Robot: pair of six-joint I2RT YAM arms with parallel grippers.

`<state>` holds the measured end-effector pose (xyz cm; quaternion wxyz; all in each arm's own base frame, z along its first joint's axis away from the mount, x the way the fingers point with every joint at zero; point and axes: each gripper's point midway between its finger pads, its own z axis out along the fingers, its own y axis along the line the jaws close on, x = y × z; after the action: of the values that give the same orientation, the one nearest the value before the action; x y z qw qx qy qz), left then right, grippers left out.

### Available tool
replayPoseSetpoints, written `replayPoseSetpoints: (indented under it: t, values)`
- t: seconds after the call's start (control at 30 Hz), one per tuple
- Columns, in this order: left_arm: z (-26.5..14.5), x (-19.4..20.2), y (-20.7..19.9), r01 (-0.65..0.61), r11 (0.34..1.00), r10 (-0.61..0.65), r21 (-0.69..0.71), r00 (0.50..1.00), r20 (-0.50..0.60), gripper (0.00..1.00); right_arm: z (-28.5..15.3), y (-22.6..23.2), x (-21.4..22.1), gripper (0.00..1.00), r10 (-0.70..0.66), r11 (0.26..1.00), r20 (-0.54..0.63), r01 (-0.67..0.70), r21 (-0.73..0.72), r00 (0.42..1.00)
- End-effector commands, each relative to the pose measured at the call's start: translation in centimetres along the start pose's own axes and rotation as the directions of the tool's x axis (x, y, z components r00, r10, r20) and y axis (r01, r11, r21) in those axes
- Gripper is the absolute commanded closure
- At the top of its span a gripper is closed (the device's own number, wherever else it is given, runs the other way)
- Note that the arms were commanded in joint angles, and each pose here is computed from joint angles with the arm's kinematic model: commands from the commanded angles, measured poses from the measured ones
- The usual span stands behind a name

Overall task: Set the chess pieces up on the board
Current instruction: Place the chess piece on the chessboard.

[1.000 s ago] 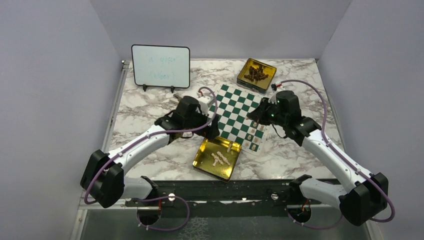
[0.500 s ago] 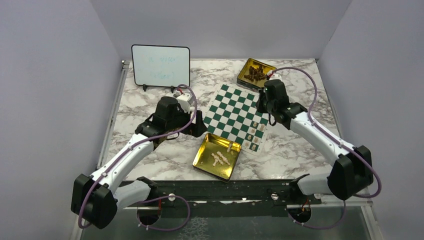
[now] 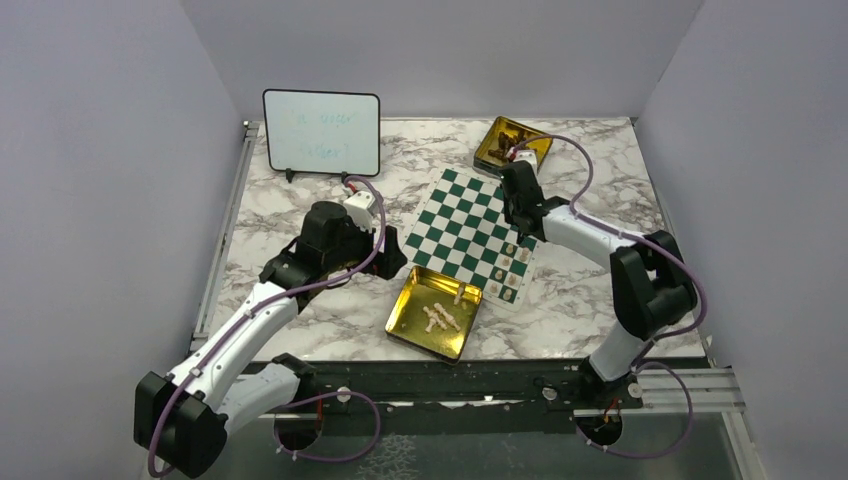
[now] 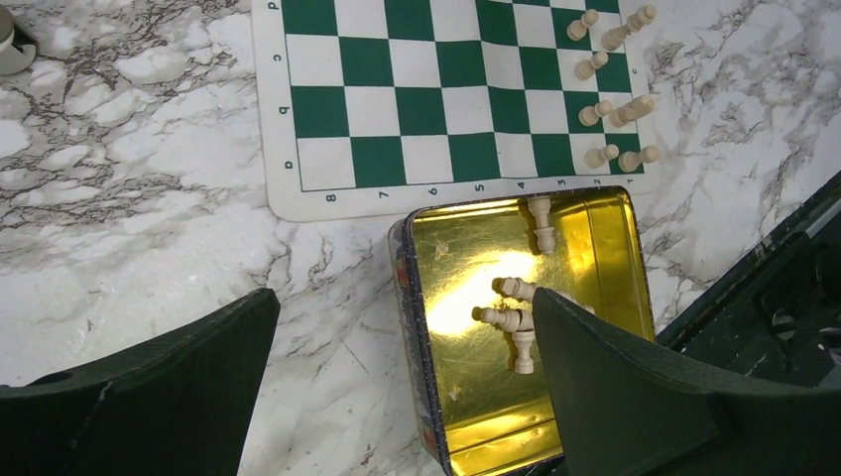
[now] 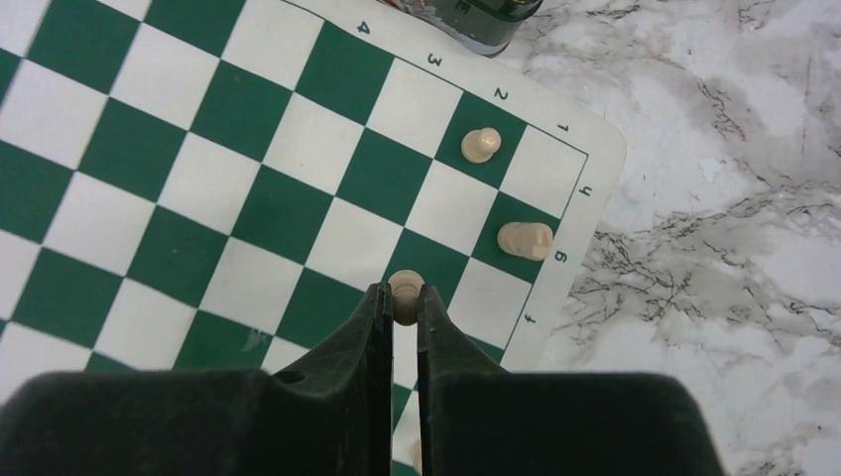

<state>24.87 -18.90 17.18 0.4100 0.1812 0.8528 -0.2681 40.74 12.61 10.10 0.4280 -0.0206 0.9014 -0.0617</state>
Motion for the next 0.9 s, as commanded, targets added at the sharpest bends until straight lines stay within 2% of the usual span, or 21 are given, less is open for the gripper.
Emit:
replayPoseSetpoints:
  t: [0.0, 0.87]
  values:
    - [-0.6, -0.6, 0.3, -0.021, 1.0, 0.022, -0.022, 0.999, 0.04, 0.01, 2.2, -0.3, -2.3, 0.94, -0.004, 0.998, 0.064, 0.0, 0.061, 0.998]
    - [-0.7, -0.7, 0.3, -0.022, 0.999, 0.023, -0.026, 0.999, 0.047, 0.01, 6.0, -2.1, 1.3, 0.92, 0.095, 0.994, -0.047, -0.092, 0.054, 0.994]
